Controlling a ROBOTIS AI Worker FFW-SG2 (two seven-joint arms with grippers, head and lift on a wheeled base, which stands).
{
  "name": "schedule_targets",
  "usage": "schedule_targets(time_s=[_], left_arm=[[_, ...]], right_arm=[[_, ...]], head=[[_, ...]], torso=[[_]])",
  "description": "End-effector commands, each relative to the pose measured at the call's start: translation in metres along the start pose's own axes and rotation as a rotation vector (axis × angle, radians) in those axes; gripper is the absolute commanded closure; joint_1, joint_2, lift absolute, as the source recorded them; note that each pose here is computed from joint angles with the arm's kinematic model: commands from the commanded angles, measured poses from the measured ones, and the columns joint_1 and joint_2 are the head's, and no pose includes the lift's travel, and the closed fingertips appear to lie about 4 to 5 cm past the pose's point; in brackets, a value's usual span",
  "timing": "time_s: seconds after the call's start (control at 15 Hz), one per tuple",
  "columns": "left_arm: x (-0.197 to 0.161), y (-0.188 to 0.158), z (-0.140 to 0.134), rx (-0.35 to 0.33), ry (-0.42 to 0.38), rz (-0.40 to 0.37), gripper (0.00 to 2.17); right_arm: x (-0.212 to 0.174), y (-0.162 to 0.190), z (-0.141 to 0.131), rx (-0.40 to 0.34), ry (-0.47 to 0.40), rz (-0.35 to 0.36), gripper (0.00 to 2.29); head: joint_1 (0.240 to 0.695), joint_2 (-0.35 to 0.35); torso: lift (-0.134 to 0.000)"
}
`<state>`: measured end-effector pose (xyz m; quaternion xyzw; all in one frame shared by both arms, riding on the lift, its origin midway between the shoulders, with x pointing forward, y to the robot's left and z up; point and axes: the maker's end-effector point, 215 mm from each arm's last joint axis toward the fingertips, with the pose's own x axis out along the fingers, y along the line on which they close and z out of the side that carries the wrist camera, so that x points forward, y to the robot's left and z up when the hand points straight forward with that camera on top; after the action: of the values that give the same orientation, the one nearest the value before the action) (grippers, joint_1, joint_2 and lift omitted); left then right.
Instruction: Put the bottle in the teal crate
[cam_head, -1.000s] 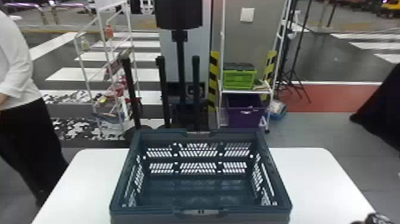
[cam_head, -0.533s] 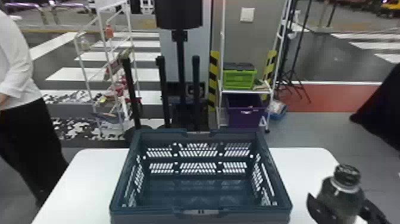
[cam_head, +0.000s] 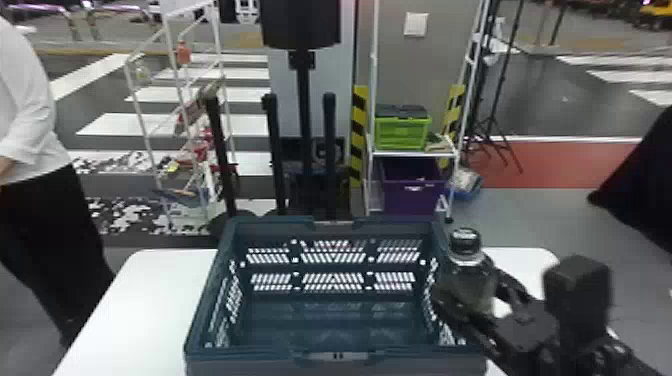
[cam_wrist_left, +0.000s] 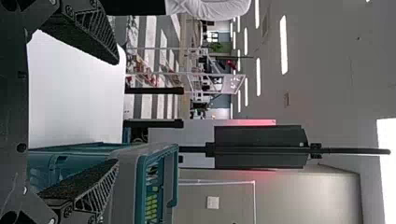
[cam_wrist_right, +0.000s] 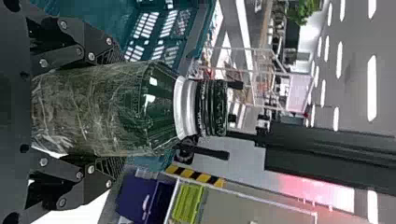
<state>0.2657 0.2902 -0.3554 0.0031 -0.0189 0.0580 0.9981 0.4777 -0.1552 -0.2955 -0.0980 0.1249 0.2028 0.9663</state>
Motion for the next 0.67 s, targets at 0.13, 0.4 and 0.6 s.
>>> schedule_targets(time_s=[0.13, 0.4, 0.6], left_arm=[[-0.005, 0.002, -0.002, -0.003, 0.0, 0.011, 0.14], [-0.01, 0.003, 0.003, -0.008, -0.024, 0.018, 0.14], [-0.015, 0.006, 0.004, -0.009, -0.036, 0.026, 0.14]], right_arm=[[0.066, 0.021, 0.003, -0.077, 0.107, 0.078, 1.89], [0.107, 0.029, -0.032, -0.111, 0.29, 0.108, 1.89], [0.125, 0.047, -0.06, -0.118, 0.377, 0.19, 1.89]], head=[[0.499, 0.0], [0.499, 0.0], [0.499, 0.0]], torso=[[0.0], [0.0], [0.0]])
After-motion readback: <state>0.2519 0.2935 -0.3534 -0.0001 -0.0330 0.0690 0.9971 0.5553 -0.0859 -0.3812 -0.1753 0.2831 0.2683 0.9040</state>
